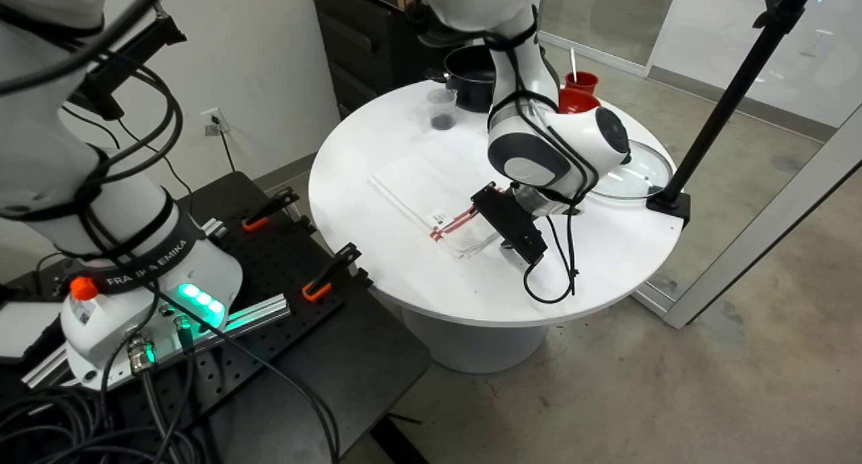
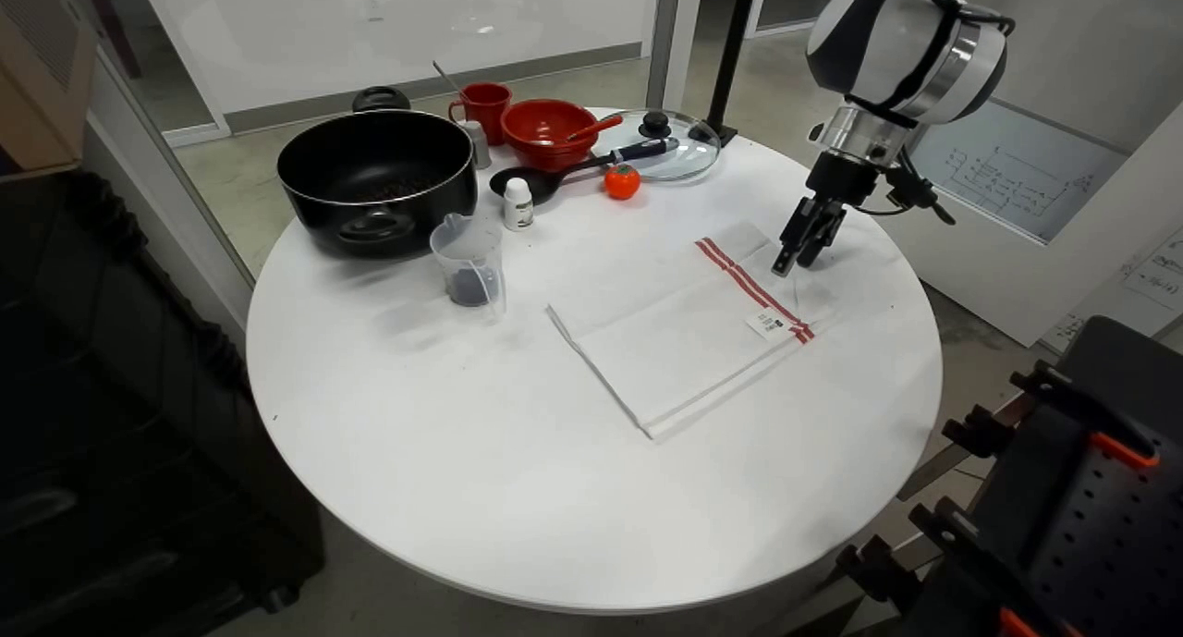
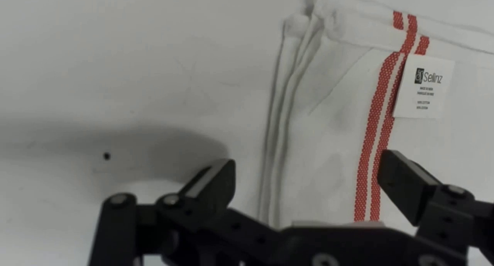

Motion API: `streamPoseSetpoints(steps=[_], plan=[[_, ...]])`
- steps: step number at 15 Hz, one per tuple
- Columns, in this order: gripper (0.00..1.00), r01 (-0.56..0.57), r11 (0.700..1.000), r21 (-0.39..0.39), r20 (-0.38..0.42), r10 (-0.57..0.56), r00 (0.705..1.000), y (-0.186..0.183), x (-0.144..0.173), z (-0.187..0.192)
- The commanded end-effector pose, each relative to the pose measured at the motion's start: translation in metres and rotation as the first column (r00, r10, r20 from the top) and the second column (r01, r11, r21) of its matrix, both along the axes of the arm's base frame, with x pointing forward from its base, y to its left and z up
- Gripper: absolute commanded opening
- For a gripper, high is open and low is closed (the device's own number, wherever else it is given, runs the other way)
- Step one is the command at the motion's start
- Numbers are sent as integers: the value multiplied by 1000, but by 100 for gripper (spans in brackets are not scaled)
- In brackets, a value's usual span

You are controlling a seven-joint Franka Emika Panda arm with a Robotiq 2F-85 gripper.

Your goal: Fold the towel

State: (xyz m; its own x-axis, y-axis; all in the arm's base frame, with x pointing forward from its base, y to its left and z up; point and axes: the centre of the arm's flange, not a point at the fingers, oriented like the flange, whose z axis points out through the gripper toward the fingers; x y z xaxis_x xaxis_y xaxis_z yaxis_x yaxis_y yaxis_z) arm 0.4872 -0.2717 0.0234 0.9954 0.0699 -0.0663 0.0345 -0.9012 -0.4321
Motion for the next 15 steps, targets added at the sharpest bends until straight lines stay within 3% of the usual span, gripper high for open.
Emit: streamPoseSetpoints(steps=[1, 5, 7, 15], plan=[[100, -25, 998, -61, 57, 29, 998, 12, -14, 19], [100, -13, 994, -107, 116, 26, 993, 19, -18, 21], [74, -12, 991, -131, 144, 31, 989, 23, -20, 21], [15, -3, 989, -151, 176, 29, 984, 33, -26, 15]])
